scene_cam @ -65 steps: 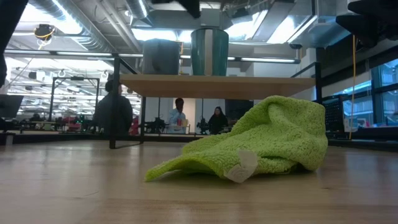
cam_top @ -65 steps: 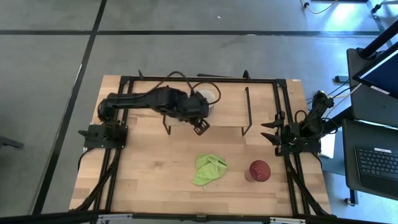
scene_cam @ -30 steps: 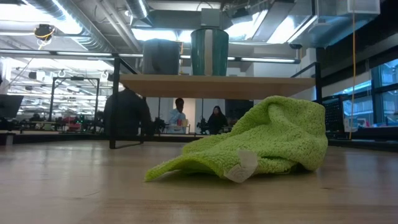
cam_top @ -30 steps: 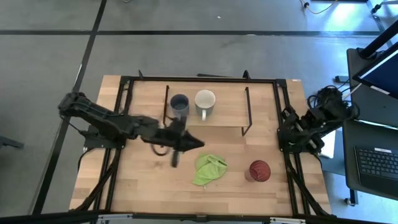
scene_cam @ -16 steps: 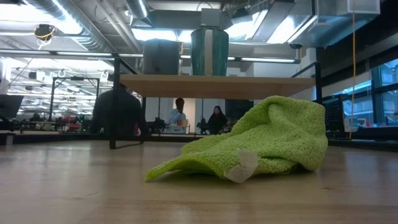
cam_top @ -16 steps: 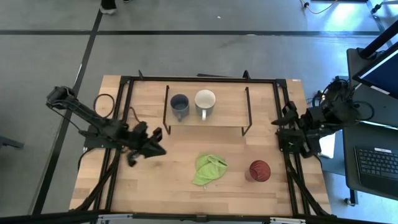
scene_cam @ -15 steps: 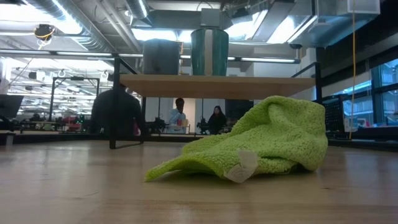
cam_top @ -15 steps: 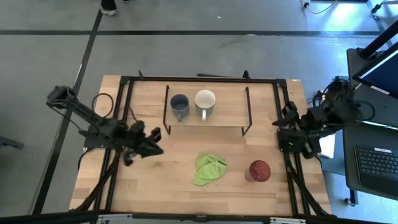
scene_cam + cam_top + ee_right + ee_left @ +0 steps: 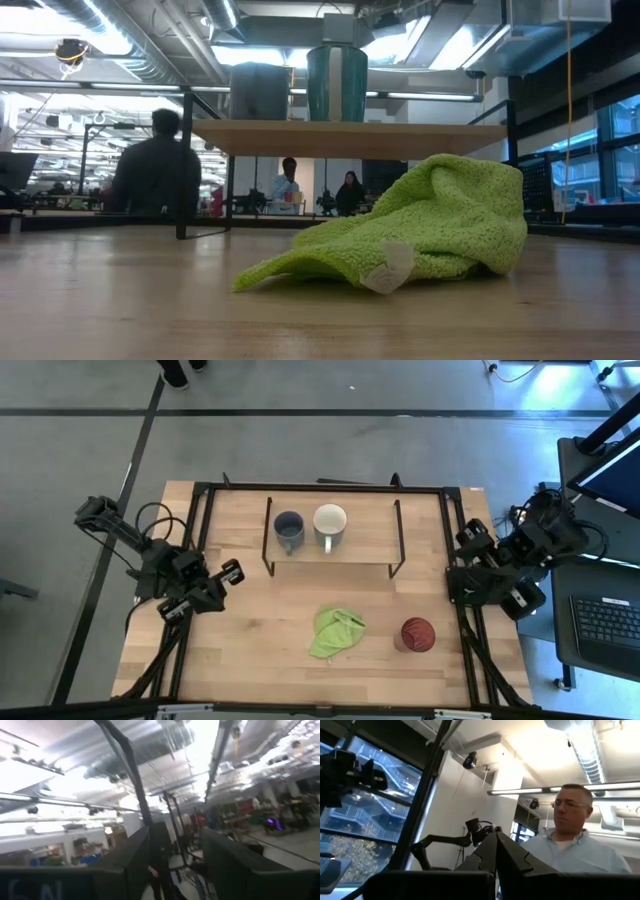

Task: Stack small to large cups/mugs on shelf
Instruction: Put the red glass on the shelf

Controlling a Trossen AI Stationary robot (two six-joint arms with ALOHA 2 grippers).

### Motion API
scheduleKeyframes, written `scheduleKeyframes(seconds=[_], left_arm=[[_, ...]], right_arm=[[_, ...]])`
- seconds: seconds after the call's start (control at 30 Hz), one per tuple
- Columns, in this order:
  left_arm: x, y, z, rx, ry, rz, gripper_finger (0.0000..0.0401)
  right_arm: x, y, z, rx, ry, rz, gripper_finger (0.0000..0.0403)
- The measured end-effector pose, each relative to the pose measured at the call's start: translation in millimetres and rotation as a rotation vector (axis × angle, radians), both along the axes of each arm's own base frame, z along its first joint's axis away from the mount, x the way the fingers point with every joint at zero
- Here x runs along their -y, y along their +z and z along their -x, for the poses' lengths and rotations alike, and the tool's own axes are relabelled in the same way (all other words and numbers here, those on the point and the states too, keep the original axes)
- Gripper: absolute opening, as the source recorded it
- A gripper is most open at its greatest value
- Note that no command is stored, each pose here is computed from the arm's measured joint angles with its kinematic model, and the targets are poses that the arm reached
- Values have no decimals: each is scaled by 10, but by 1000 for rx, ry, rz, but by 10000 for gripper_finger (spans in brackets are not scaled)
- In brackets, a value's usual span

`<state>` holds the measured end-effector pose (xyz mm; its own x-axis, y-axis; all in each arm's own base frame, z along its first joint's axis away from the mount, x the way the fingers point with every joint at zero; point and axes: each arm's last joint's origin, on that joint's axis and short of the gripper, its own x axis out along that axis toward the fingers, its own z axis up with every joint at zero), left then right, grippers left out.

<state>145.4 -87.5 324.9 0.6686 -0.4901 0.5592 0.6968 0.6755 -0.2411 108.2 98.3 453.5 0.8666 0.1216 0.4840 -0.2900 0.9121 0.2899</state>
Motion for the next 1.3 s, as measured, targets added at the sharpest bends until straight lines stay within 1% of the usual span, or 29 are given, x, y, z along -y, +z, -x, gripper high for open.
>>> scheduleKeyframes(seconds=[0.07, 0.13, 0.17, 0.2, 0.3, 0.37, 0.43, 0.53, 0.63, 0.67, 0.7, 0.73, 0.77, 0.83, 0.9, 0.97, 1.03, 1.17, 1.2, 1.3], left_arm=[[1, -4, 3, 0, -17, -14, 2], [5, 0, 11, 2, -38, -13, 5], [4, -1, 10, -12, -47, 4, 7], [3, -8, 3, -39, -52, 23, 9], [-4, -53, -20, -152, -49, 83, 17], [1, -90, -31, -212, -58, 88, 23], [-1, -113, -32, -248, -62, 85, 29], [-3, -121, -24, -283, -89, 106, 35], [-3, -106, 15, -287, -163, 100, 39], [-5, -102, 27, -287, -180, 96, 40], [-6, -106, 37, -296, -190, 88, 40], [-9, -113, 44, -307, -191, 82, 40], [-15, -118, 52, -316, -189, 78, 39], [-31, -122, 77, -332, -186, 71, 37], [-45, -146, 96, -366, -180, 56, 35], [-56, -161, 113, -390, -173, 47, 35], [-67, -182, 125, -418, -158, 41, 37], [-83, -211, 143, -455, -141, 30, 40], [-84, -219, 146, -464, -139, 26, 40], [-85, -233, 147, -479, -137, 19, 37]], right_arm=[[-49, -15, -36, 3, 18, 17, 181], [-86, -40, -71, -20, 28, -2, 181], [-102, -66, -93, -52, 16, -16, 181], [-114, -99, -120, -106, -23, -27, 181], [-131, -174, -139, -388, -172, -12, 181], [-123, -181, -113, -564, -207, 3, 181], [-104, -103, -93, -694, -201, -17, 181], [-108, 35, -77, -901, -151, -64, 181], [-164, 48, -159, -1191, -150, -50, 181], [-186, 23, -194, -1315, -157, -40, 181], [-247, -11, -265, -1408, -142, -51, 181], [-308, -24, -355, -1438, -92, -54, 181], [-338, -43, -428, -1451, -72, -53, 181], [-350, -74, -507, -1503, -83, -54, 181], [-389, -154, -601, -1559, -94, -58, 181], [-425, -298, -665, -1629, -106, -58, 181], [-438, -458, -725, -1721, -114, -99, 181], [-437, -846, -738, -1940, -156, -176, 181], [-443, -952, -751, -1982, -183, -197, 181], [-429, -1159, -725, -2063, -256, -228, 181]])
